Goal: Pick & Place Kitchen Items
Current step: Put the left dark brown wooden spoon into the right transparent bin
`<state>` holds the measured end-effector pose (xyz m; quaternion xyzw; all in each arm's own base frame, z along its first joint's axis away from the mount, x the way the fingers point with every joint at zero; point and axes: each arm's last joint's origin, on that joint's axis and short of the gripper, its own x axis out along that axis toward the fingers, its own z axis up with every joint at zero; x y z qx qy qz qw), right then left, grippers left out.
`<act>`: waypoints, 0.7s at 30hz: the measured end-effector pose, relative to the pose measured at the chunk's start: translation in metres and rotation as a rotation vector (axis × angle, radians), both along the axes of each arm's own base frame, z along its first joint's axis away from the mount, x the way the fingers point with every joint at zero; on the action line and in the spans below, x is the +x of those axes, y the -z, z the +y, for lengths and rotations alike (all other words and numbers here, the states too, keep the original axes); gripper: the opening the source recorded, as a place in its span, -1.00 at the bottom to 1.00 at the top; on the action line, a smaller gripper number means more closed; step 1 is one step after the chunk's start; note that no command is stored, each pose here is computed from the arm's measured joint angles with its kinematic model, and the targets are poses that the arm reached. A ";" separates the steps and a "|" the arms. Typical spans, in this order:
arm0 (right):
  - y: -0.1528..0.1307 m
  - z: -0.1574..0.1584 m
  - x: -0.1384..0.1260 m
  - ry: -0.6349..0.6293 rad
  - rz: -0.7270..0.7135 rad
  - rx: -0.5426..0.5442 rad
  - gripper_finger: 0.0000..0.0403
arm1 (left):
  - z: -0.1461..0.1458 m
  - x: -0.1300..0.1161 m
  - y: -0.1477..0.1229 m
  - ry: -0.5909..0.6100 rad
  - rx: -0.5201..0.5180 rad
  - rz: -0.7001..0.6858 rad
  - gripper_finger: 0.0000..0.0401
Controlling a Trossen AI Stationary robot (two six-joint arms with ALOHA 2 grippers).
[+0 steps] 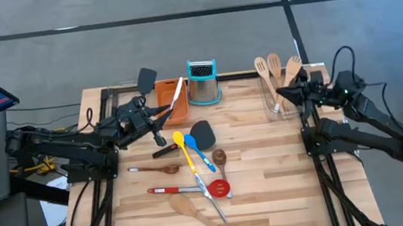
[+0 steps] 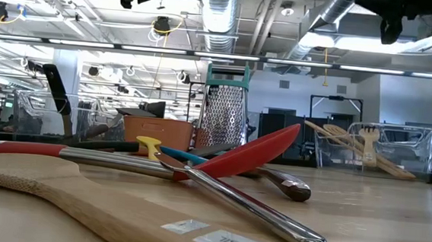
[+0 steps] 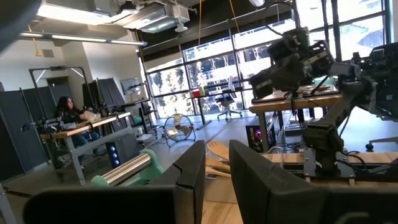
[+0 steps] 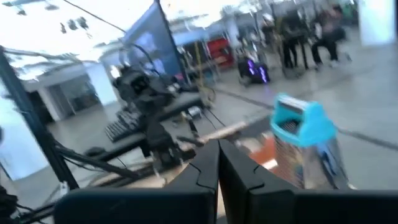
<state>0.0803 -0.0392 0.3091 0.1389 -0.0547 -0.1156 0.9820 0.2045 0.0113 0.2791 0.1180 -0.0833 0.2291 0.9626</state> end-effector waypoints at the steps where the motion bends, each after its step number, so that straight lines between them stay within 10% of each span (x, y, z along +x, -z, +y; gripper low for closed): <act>1: 0.003 0.002 0.002 -0.007 -0.020 -0.009 -0.99 | 0.000 0.000 0.000 0.000 0.000 0.000 -0.71; 21: 0.054 0.041 0.056 0.065 0.041 -0.080 -1.00 | 0.000 0.000 0.000 0.000 0.000 0.000 -0.71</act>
